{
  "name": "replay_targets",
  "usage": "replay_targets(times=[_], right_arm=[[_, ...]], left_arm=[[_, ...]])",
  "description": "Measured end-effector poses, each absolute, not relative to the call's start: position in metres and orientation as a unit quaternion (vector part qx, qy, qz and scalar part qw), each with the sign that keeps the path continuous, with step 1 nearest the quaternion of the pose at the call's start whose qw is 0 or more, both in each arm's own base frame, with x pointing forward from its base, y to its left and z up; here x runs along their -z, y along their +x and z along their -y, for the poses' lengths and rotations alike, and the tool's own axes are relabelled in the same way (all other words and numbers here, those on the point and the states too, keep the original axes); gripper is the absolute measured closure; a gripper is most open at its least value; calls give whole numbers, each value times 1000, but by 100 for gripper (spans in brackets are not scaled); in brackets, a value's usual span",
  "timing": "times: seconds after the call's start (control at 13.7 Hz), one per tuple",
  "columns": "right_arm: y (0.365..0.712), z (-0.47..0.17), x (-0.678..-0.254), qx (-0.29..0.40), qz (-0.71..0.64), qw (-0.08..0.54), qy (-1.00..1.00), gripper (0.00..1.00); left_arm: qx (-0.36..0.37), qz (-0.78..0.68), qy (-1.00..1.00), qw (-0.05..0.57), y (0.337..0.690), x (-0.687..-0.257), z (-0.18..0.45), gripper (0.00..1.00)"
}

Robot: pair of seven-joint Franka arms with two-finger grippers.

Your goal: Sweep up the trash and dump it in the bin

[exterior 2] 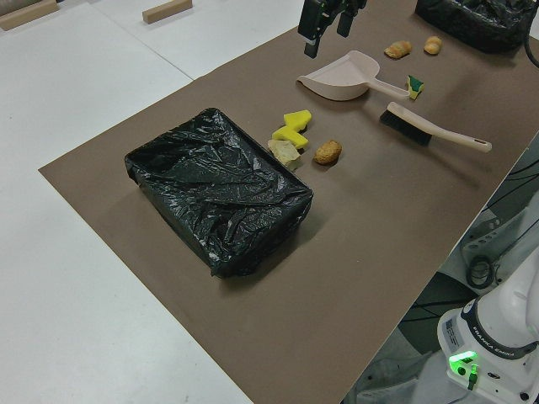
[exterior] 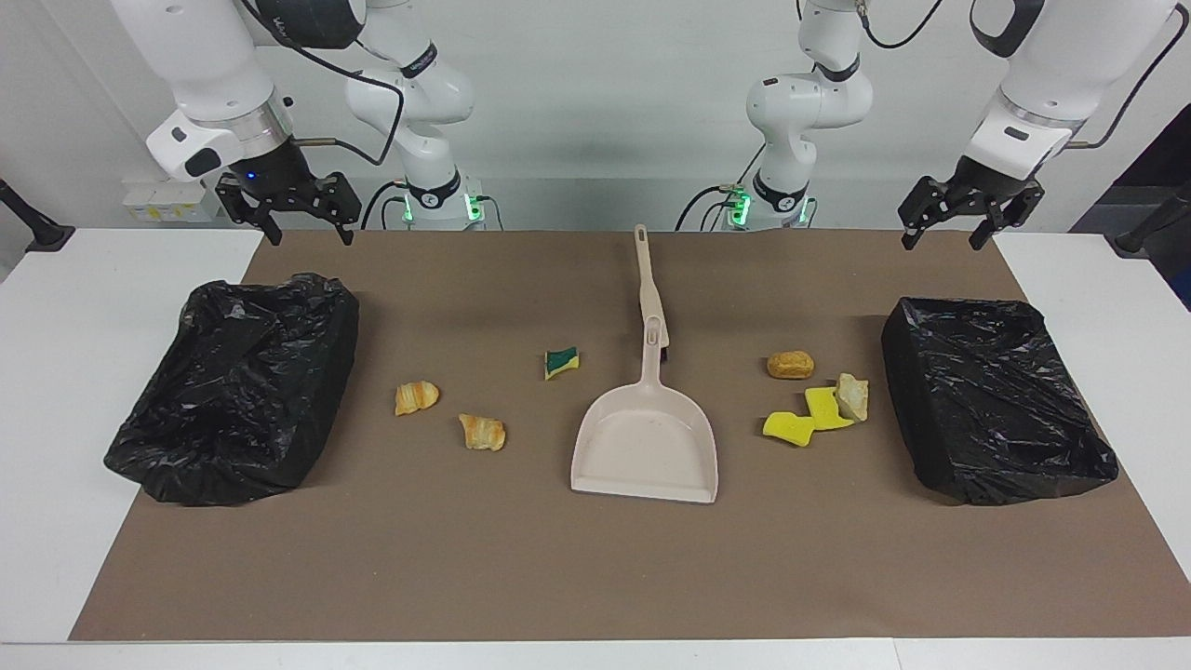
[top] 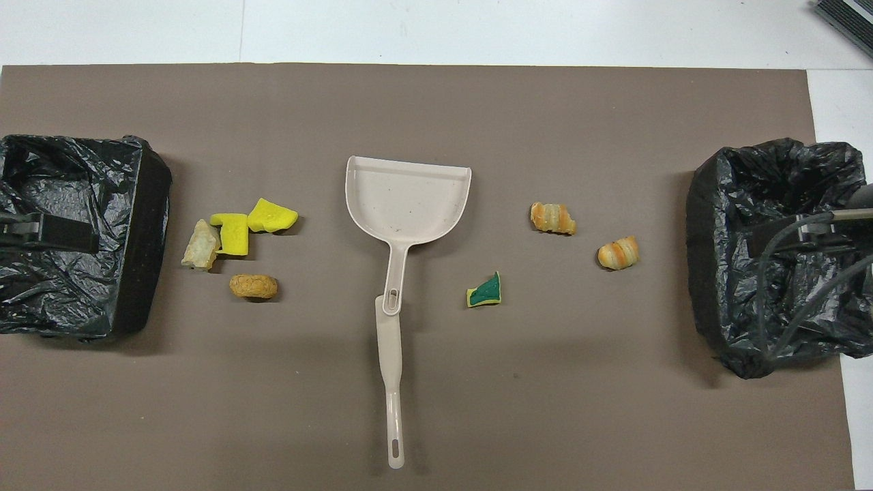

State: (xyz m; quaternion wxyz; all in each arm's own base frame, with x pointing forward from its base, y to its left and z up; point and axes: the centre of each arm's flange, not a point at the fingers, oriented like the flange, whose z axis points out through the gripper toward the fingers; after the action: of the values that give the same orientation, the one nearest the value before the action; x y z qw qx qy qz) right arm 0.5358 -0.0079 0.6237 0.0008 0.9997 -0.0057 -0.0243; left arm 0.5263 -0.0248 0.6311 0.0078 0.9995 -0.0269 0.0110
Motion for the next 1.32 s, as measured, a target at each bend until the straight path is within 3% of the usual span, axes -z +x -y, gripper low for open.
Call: replay_targets(times=[1.32], right_arm=[[531, 14, -620, 43, 12, 0, 999, 0]], left_arm=[[-11, 27, 1000, 8, 526, -631, 25, 0]])
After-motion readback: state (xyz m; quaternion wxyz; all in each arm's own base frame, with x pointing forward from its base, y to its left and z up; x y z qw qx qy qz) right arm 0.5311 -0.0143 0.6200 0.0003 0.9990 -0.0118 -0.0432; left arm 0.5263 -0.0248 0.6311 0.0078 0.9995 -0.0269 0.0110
